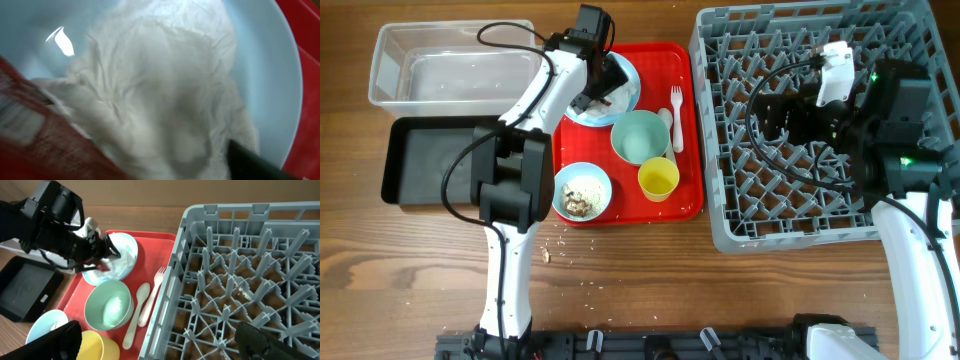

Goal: Sort waste into correct bins and load items into the dishwasher rack
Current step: 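Grasp the red wrapper and tissue from the plate with left gripper, then drop the wrapper and tissue into the clear plastic bin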

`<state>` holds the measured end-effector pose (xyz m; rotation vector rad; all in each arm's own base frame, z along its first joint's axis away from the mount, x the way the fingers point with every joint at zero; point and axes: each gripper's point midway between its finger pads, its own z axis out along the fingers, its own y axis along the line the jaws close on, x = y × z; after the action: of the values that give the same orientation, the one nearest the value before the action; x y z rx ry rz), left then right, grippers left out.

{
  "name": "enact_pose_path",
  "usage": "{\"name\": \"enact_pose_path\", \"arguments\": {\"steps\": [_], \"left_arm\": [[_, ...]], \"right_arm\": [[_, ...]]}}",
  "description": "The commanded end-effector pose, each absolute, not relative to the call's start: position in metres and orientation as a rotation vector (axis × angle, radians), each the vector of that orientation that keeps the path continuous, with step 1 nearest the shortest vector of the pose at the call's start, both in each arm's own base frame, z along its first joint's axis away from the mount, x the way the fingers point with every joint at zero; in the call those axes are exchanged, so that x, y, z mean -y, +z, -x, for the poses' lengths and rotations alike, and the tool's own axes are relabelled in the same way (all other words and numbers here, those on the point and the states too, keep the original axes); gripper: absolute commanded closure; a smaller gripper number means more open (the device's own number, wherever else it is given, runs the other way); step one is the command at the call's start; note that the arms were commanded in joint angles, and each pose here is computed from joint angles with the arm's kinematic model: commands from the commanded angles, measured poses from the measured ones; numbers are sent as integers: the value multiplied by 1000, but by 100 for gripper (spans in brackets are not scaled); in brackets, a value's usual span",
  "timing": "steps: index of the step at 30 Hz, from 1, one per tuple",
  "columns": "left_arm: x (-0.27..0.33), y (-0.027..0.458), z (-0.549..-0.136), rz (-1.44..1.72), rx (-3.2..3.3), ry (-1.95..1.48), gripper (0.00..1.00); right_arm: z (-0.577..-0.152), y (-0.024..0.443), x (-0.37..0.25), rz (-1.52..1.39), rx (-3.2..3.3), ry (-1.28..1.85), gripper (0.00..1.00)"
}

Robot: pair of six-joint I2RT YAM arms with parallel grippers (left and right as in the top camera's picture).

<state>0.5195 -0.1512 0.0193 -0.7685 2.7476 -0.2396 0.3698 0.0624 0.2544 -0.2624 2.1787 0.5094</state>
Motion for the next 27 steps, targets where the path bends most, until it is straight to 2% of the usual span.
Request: {"name": "enact_pose_path", "arguments": {"steps": [1, 2, 4, 6, 8, 12, 14, 16, 20, 24, 26, 27], "left_arm": [[147, -16, -514, 803, -2797, -186, 54], [146, -25, -511, 807, -2816, -170, 71], [145, -30, -507, 811, -2833, -155, 96], [145, -29, -507, 805, -2836, -155, 96], [152, -7, -514, 749, -2828, -239, 96], [145, 125, -539, 645, -2631, -386, 96], [127, 193, -538, 631, -2505, -431, 96], [106, 219, -532, 640, -2464, -424, 96], [-1, 214, -519, 884, -2430, -164, 96], [-75, 165, -511, 1087, -2451, -46, 96], [-101, 126, -519, 1162, -2454, -18, 87], [-107, 115, -522, 1178, -2454, -13, 78]], "right_arm": [[-372, 262, -64, 263, -2166, 535, 0], [-371, 261, -64, 262, -2171, 536, 0], [-371, 261, -64, 261, -2175, 538, 0], [-371, 261, -64, 261, -2174, 538, 0], [-371, 261, -64, 261, -2174, 538, 0], [-371, 261, -64, 261, -2174, 537, 0], [-371, 261, -64, 261, -2174, 537, 0], [-371, 261, -64, 261, -2174, 537, 0], [-371, 261, -64, 262, -2170, 536, 0], [-371, 261, -64, 262, -2170, 536, 0], [-371, 261, -64, 262, -2170, 536, 0], [-371, 261, -64, 262, -2170, 536, 0]]}}
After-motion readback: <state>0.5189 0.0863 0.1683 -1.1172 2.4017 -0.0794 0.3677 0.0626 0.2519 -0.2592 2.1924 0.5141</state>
